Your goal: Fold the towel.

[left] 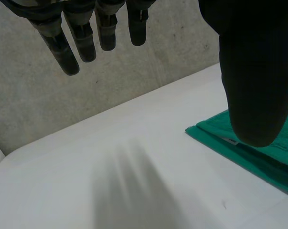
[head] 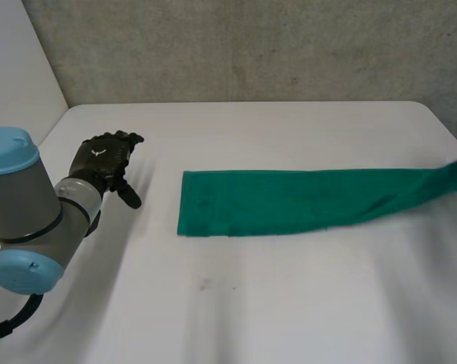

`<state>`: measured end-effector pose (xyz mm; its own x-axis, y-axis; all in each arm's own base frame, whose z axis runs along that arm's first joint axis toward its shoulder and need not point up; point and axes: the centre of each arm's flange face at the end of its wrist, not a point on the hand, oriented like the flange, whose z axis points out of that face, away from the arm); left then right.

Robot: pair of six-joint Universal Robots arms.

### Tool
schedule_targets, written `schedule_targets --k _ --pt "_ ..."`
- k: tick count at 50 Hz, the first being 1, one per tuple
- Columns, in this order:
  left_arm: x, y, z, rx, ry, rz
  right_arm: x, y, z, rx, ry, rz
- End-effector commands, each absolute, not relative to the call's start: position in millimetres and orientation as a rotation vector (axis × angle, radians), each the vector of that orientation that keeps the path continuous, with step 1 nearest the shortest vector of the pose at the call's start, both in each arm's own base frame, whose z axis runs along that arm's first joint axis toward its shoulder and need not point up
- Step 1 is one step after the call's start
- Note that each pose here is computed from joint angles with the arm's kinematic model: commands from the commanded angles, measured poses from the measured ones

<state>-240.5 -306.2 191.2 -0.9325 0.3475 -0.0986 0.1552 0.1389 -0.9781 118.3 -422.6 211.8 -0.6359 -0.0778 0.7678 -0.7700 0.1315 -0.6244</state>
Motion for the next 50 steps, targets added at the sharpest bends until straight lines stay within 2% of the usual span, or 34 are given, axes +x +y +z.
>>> schedule_targets --k 1,3,4,5,6,10,14,17,21,25,27,31,34,39,45,50 --pt "-238 -300 194 -0.5 -2.252 1.904 262 -376 245 1.24 -1.597 1.899" --pt "-237 -301 193 -0.496 -2.257 1.904 290 -360 242 1.361 -1.556 1.968" --pt "-235 -300 192 -0.494 -2.265 1.899 290 -359 242 1.361 -1.556 1.969" --pt "-234 -301 192 -0.489 -2.268 1.901 314 -344 236 1.488 -1.509 2.028" --pt "-233 -301 191 -0.488 -2.271 1.9 353 -314 226 1.672 -1.436 2.128" --pt "-232 -302 191 -0.482 -2.276 1.901 405 -260 200 1.941 -1.32 2.217" --pt "-232 -302 191 -0.483 -2.275 1.901 426 -235 158 2.08 -1.34 2.161" --pt "-235 -302 192 -0.488 -2.264 1.903 430 -229 139 2.109 -1.378 2.109" --pt "-242 -302 194 -0.506 -2.231 1.916 423 -246 137 1.945 -1.47 2.056" --pt "-266 -297 203 -0.55 -2.115 1.96 411 -259 159 1.717 -1.635 2.078" --pt "-280 -295 206 -0.577 -2.052 1.981 397 -266 185 1.545 -1.804 2.16" --pt "-304 -292 211 -0.613 -1.955 2.0 359 -283 200 1.25 -2.168 2.216" --pt "-327 -286 206 -0.657 -1.905 1.976 332 -291 193 1.064 -2.377 2.167" --pt "-353 -287 188 -0.707 -1.884 1.935 301 -295 168 0.988 -2.511 1.972" --pt "-362 -298 160 -0.727 -1.93 1.907 275 -307 152 0.898 -2.566 1.865" --pt "-357 -301 144 -0.739 -2.014 1.908 267 -317 141 0.859 -2.578 1.829"
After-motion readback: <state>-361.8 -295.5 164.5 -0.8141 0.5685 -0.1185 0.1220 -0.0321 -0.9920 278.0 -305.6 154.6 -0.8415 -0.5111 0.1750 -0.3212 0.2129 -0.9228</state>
